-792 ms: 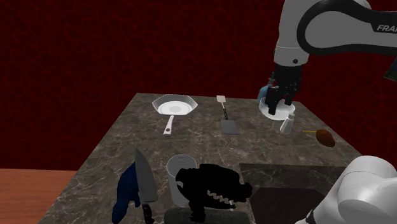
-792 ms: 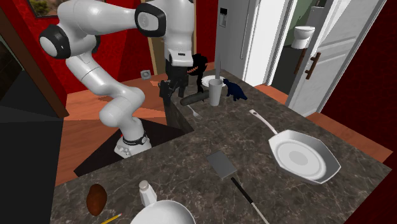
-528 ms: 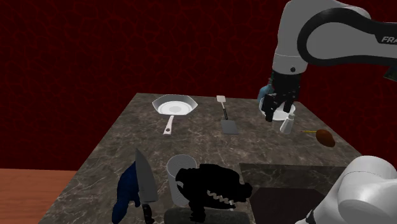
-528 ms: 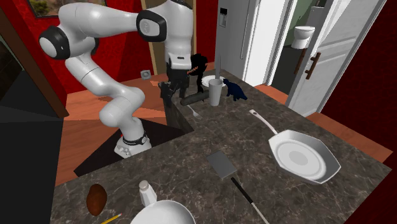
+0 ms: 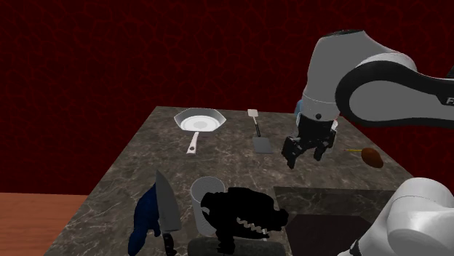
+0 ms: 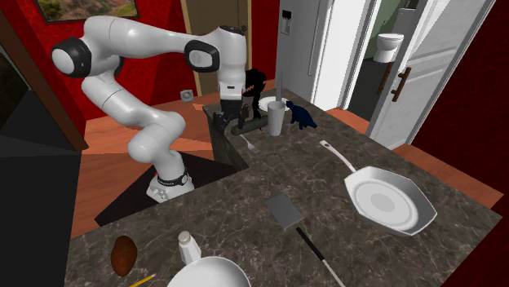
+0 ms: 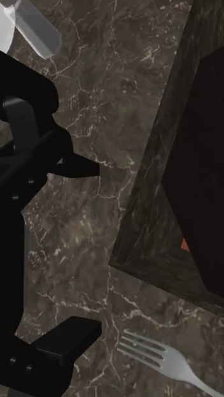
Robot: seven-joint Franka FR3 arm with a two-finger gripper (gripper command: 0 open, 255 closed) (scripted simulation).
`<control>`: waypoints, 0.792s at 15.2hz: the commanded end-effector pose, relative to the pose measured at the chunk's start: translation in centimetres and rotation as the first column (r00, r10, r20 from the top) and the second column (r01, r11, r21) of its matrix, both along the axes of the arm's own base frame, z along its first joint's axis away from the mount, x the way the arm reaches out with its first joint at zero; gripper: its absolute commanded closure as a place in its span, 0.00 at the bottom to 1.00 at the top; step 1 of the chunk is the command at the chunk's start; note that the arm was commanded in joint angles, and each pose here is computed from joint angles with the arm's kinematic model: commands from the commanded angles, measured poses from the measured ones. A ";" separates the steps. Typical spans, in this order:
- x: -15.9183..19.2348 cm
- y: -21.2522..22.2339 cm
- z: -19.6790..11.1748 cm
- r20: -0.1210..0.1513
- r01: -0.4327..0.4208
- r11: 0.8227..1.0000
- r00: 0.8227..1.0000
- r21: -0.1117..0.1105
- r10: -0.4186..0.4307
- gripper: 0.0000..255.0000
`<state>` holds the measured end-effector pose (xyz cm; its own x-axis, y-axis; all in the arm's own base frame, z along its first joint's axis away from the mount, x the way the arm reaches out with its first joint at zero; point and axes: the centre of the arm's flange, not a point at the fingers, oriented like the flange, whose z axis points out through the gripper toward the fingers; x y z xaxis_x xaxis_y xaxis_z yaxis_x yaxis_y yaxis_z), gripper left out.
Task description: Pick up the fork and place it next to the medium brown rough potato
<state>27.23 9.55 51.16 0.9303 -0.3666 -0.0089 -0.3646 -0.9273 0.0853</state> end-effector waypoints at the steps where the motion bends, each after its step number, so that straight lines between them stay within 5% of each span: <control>1: -0.3 1.7 -1.7 0.019 0.055 0.998 0.998 0.009 -0.055 0.00; 6: -0.6 6.6 -5.9 0.060 0.177 0.984 0.982 0.033 -0.179 0.00; 12: 0.1 12.4 -10.7 0.105 0.319 0.945 0.940 0.067 -0.324 0.00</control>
<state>27.28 20.89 41.47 0.7778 -0.6257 0.0598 -0.6266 -0.7793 -0.0042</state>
